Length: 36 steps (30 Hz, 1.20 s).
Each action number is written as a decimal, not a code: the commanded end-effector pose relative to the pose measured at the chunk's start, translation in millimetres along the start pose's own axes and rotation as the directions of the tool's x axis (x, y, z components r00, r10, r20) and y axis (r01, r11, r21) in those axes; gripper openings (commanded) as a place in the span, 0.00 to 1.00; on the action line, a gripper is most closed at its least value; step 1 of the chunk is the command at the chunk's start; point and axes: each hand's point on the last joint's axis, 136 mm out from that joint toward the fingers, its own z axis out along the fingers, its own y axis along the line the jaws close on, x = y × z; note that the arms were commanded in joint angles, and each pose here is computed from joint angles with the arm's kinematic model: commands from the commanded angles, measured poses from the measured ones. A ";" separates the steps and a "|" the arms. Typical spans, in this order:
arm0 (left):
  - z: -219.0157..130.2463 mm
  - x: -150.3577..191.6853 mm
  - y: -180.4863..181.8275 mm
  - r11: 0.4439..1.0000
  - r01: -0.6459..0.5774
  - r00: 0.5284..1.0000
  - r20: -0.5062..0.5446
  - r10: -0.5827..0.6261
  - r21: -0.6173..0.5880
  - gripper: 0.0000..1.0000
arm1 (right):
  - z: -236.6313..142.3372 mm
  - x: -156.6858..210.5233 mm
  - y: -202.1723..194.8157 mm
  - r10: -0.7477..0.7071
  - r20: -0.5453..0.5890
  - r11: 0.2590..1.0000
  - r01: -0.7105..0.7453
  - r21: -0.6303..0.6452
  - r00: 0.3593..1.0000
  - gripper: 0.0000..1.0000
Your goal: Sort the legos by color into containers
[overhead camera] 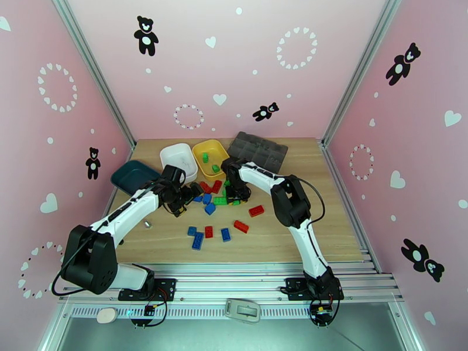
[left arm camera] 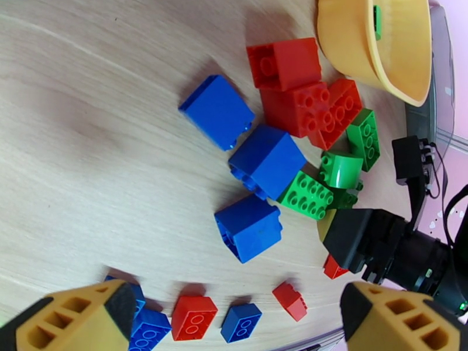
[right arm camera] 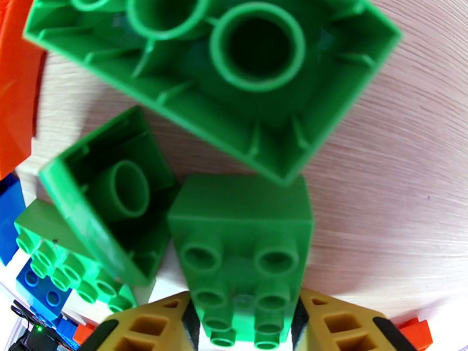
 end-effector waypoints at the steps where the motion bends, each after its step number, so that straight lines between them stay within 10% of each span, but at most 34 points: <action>1: 0.7 -0.9 -8.5 1.000 -0.006 1.000 -0.006 0.006 0.020 0.98 | 12.3 3.2 -9.4 0.024 -0.033 0.999 -0.023 0.024 0.999 0.41; 20: 30.7 -27.6 -106.7 0.960 0.019 0.992 -0.127 0.017 0.279 0.98 | -70.2 -15.1 14.9 0.030 0.122 0.978 -0.004 -0.209 0.992 0.20; 36: 29.1 -120.4 -162.4 0.848 0.209 0.978 -0.124 -0.169 0.487 0.97 | -108.9 -126.6 68.0 0.235 0.176 0.808 -0.092 -0.582 0.956 0.22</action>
